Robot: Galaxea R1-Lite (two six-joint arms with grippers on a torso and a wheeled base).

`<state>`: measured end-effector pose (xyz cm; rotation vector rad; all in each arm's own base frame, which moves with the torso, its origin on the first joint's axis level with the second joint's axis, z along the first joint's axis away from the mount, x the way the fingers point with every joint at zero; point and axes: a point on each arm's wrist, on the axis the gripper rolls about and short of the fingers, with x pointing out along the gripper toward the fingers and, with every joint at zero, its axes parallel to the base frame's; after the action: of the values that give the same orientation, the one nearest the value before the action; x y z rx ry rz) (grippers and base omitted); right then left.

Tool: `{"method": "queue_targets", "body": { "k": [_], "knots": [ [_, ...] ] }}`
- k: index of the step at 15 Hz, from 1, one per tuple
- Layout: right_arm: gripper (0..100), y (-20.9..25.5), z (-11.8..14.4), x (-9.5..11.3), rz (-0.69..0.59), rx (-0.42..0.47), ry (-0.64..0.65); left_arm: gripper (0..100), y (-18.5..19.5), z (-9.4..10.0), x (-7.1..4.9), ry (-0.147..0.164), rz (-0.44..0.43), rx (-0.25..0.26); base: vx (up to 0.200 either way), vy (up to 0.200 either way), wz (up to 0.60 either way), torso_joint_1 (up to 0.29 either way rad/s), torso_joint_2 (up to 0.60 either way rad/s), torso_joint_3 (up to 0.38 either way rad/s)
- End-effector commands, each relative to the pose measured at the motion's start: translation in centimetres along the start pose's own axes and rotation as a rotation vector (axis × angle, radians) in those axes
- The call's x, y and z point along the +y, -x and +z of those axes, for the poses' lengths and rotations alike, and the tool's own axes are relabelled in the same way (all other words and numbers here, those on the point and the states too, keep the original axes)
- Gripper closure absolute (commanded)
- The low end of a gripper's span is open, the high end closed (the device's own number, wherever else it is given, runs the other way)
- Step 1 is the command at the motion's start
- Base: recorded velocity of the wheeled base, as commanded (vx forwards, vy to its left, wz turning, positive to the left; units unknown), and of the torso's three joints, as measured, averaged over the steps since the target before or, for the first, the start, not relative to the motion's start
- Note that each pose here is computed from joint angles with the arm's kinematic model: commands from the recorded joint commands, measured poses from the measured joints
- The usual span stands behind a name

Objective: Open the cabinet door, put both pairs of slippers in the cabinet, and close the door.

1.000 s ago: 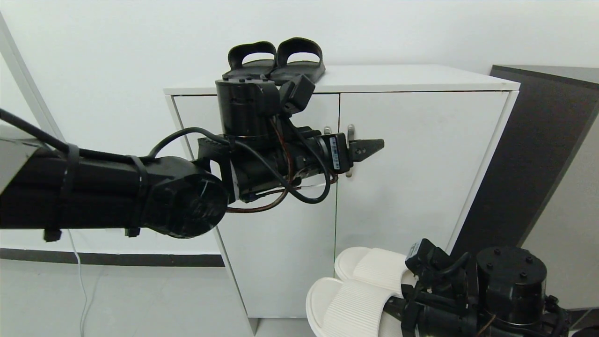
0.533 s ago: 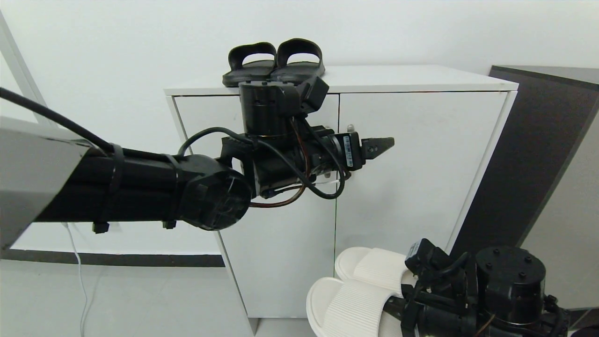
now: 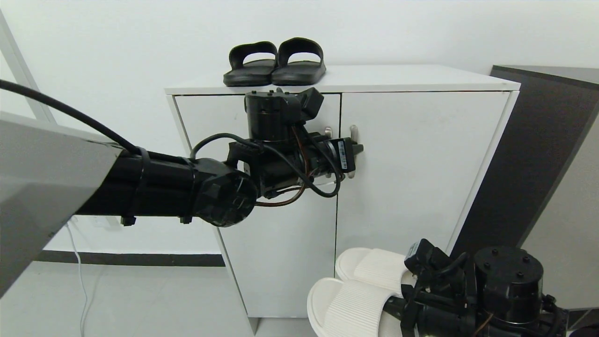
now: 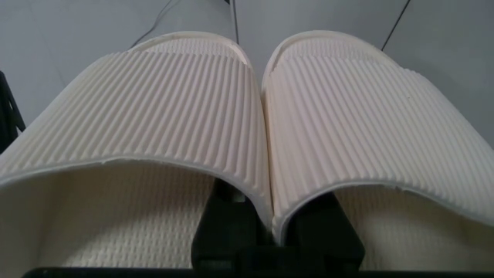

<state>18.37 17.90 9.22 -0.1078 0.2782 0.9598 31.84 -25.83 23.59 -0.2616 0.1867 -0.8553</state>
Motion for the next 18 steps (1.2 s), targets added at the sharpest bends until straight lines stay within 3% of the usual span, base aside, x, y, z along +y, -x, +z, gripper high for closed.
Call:
{"method": "queue_targets", "body": {
  "k": [1,4,10,15,18],
  "knots": [
    [100,-0.1,-0.1,-0.1,0.001,0.006,-0.001,100,0.2,0.2,-0.2,0.01,-0.01,-0.007,0.0,0.0,0.0,0.0,0.0,0.0],
    [100,0.2,-0.3,0.0,0.03,0.012,-0.007,100,1.3,0.3,-0.6,0.014,-0.012,-0.001,0.0,0.0,0.0,0.0,0.0,0.0],
    [100,2.3,-0.8,1.0,0.179,0.021,0.0,100,4.3,0.0,-3.1,0.01,-0.055,0.025,0.0,0.0,0.0,0.0,0.0,0.0],
    [100,2.6,-1.0,1.1,0.192,0.03,-0.001,100,5.9,-0.9,-4.1,0.0,-0.073,0.059,0.0,0.0,0.0,0.0,0.0,0.0],
    [100,2.6,-1.0,1.2,0.195,0.031,0.0,100,7.4,-1.2,-4.3,-0.003,-0.085,0.031,0.0,0.0,0.0,0.0,0.0,0.0]
  ]
}}
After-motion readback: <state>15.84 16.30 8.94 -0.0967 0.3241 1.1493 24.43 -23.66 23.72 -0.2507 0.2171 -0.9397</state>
